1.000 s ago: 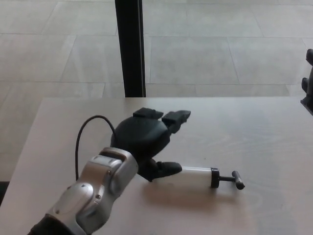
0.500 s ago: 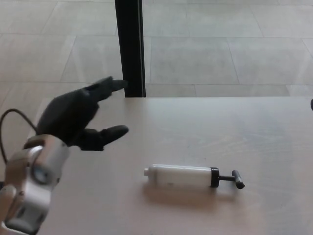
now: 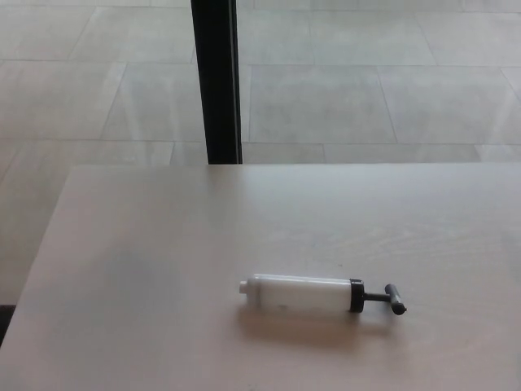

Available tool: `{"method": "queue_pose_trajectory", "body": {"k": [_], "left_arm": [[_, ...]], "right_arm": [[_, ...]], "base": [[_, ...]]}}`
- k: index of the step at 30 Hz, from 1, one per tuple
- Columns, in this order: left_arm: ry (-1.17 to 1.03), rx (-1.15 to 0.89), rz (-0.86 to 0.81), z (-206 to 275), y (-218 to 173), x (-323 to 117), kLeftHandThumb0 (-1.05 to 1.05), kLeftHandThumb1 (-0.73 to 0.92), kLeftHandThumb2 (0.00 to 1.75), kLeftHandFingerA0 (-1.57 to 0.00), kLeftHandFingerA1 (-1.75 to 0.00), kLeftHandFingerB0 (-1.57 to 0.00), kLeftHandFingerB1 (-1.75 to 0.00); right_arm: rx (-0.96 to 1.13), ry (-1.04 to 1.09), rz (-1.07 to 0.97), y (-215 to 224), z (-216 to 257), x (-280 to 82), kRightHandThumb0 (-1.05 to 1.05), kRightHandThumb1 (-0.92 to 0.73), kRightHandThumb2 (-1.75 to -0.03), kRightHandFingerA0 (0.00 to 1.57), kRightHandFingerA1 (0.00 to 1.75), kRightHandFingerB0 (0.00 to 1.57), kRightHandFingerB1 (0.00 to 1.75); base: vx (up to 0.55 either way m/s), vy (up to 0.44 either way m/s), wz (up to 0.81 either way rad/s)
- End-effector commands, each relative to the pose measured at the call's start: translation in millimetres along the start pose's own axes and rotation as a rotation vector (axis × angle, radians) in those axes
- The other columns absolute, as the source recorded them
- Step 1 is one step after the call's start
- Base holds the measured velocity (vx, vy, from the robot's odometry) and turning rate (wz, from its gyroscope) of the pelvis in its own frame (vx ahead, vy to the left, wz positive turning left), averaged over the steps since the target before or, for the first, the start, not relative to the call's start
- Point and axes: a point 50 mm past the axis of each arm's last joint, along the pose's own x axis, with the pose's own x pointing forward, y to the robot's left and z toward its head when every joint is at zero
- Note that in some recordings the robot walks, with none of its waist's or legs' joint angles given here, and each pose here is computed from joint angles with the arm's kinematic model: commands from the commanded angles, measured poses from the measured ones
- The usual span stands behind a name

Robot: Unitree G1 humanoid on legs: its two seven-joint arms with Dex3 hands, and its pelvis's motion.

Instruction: The robot uses its left hand to lift the air pump kept on the middle of the desk and use the right hand to compress the handle

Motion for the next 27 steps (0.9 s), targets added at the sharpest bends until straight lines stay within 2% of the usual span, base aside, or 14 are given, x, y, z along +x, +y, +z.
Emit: {"method": "queue_pose_trajectory", "body": {"k": [1,3,4,5,6,13,15,19,20,21,23,25,26,27], "left_arm": [[0.381,-0.563,0.454,-162,86,-125,-0.50,0.69,0.61,-0.59,-0.56,-0.52,-0.45],[0.506,-0.585,0.495,-191,72,-149,-0.57,0.66,0.60,-0.64,-0.54,-0.58,-0.45],[0.525,-0.603,0.509,-195,70,-153,-0.56,0.65,0.60,-0.67,-0.56,-0.62,-0.47],[0.561,-0.636,0.529,-202,65,-161,-0.57,0.64,0.60,-0.70,-0.59,-0.63,-0.47],[0.580,-0.649,0.533,-206,62,-164,-0.58,0.65,0.60,-0.68,-0.56,-0.62,-0.47],[0.769,-0.608,0.580,-224,41,-184,-0.62,0.64,0.59,-0.72,-0.57,-0.71,-0.51],[0.804,-0.594,0.566,-226,32,-189,-0.61,0.64,0.59,-0.81,-0.76,-0.79,-0.55],[0.829,-0.648,0.402,-227,15,-187,-0.62,0.67,0.61,-0.69,-0.57,-0.61,-0.45],[0.843,-0.710,0.376,-228,6,-187,-0.60,0.65,0.60,-0.70,-0.55,-0.57,-0.45],[0.863,-0.740,0.314,-228,-6,-187,-0.62,0.68,0.61,-0.68,-0.52,-0.53,-0.43],[0.916,-0.786,0.218,-229,-24,-188,-0.66,0.55,0.90,-0.55,-0.61,-0.41,-0.53],[0.941,-0.807,0.199,-229,-32,-190,-0.65,0.55,0.89,-0.54,-0.60,-0.43,-0.53],[0.937,-0.811,0.190,-229,-34,-193,-0.63,0.69,0.61,-0.61,-0.52,-0.48,-0.43],[0.923,-0.848,0.220,-230,-31,-196,-0.64,0.56,0.91,-0.52,-0.62,-0.39,-0.54]], "right_arm": [[0.002,-0.095,-0.439,-155,-13,-40,-0.75,-0.92,-0.72,0.38,0.68,0.28,0.34],[0.017,-0.057,-0.520,-176,-22,-49,-0.71,-0.92,-0.69,0.42,0.59,0.30,0.34],[0.017,-0.046,-0.539,-179,-24,-50,-0.67,-0.74,-1.09,0.40,0.63,0.21,0.48],[-0.012,-0.015,-0.583,-185,-30,-54,-0.70,-0.76,-1.11,0.44,0.63,0.21,0.48],[-0.033,0.001,-0.602,-188,-34,-56,-0.69,-0.92,-0.74,0.47,0.51,0.29,0.35],[0.086,0.049,-0.643,-192,-73,-75,-0.76,-0.92,-0.71,0.44,0.58,0.28,0.38],[0.134,0.087,-0.659,-184,-90,-77,-0.80,-0.92,-0.72,0.44,0.56,0.29,0.36],[0.208,0.169,-0.656,-168,-118,-78,-0.76,-0.92,-0.72,0.48,0.66,0.28,0.37],[0.204,0.194,-0.611,-162,-126,-80,-0.75,-0.79,-1.11,0.41,0.64,0.18,0.47],[0.212,0.215,-0.588,-158,-131,-81,-0.73,-0.77,-1.10,0.42,0.64,0.18,0.47],[0.232,0.212,-0.598,-160,-134,-85,-0.76,-0.92,-0.69,0.49,0.60,0.23,0.33],[0.245,0.215,-0.592,-159,-138,-83,-0.75,-0.92,-0.69,0.49,0.59,0.22,0.32],[0.246,0.218,-0.583,-158,-138,-82,-0.73,-0.73,-1.08,0.44,0.63,0.16,0.46],[0.265,0.241,-0.576,-154,-144,-82,-0.75,-0.91,-0.67,0.53,0.57,0.24,0.32]], "base": [[0.00,0.000,0.00],[0.00,0.000,0.00],[0.00,0.000,0.00],[0.00,0.000,0.00],[0.00,0.000,0.00],[0.00,0.000,0.00],[0.00,0.000,0.00],[0.00,0.000,0.00],[0.00,0.000,0.00],[0.00,0.000,0.00],[0.00,0.000,0.00],[0.00,0.000,0.00],[0.00,0.000,0.00],[0.00,0.000,0.00]]}}
